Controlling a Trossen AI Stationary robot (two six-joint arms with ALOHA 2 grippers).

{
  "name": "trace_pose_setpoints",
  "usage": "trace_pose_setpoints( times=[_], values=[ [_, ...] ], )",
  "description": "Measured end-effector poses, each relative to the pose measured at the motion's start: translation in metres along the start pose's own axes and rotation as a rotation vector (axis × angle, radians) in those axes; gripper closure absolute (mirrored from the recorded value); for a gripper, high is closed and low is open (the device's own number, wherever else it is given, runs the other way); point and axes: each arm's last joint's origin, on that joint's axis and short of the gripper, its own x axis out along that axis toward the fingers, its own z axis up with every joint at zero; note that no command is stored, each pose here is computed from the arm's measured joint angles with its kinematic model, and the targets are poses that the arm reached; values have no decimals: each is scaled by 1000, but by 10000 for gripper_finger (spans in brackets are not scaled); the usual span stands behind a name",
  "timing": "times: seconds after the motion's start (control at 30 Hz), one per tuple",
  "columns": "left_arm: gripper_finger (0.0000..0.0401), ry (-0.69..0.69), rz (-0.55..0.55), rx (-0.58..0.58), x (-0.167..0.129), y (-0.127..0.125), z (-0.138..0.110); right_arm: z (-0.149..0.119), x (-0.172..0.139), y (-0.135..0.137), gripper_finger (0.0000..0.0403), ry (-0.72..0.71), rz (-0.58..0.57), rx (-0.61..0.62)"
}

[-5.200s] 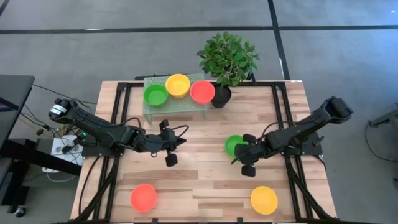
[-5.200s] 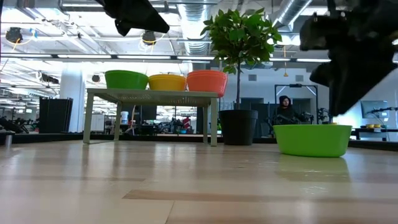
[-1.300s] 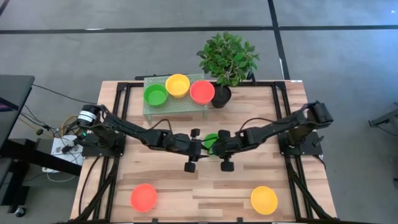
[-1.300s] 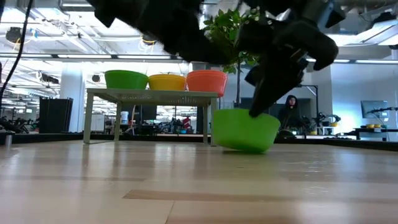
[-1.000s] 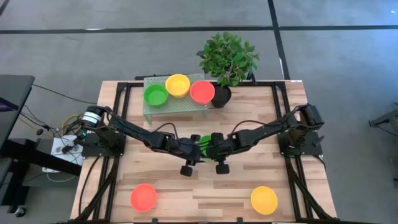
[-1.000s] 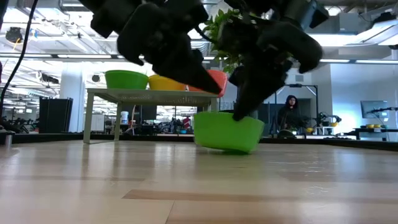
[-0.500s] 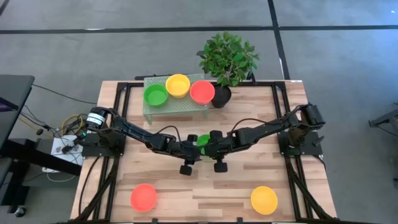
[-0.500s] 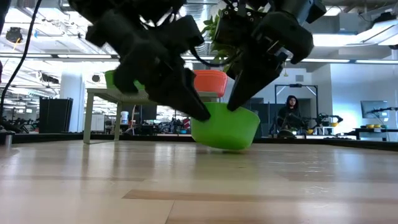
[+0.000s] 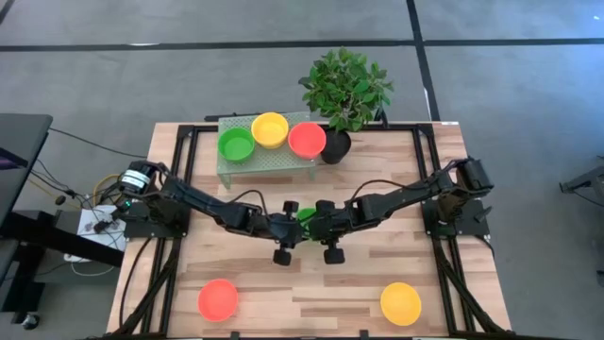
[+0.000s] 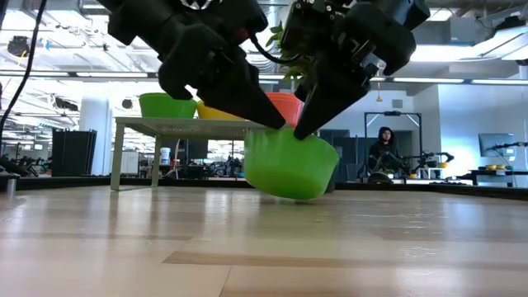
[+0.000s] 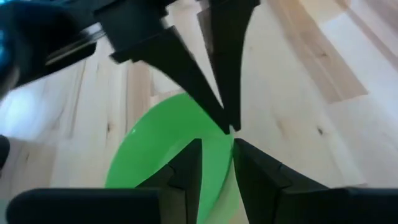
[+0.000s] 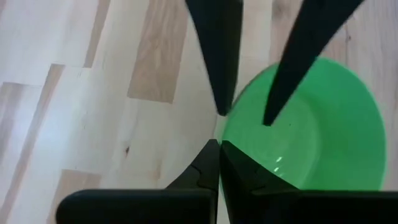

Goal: Pick & Place Mini bowls
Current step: Stack the green bowl on top of the green bowl on the shelf

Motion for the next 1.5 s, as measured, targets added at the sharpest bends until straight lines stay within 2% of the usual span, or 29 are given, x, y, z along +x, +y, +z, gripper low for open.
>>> trace_pose_setpoints(
  times=[0.2,0.73,0.97,1.17,1.33,1.5],
  values=[
    [309,-18,-109,-33,0,1,0,0,0,0,402,3,0,-3],
    [310,17,-116,-54,2,7,-5,0,0,1,402,-5,6,-5],
    [338,54,-134,-82,1,7,-8,2,0,0,402,-20,7,-49],
    [390,58,-142,-66,1,6,-9,3,0,0,394,-31,5,-66],
    [391,61,-144,-83,0,2,-8,5,0,1,370,-58,5,-82],
    [392,93,-160,-104,-5,-18,-8,5,0,1,351,-58,8,-84]
  ],
)
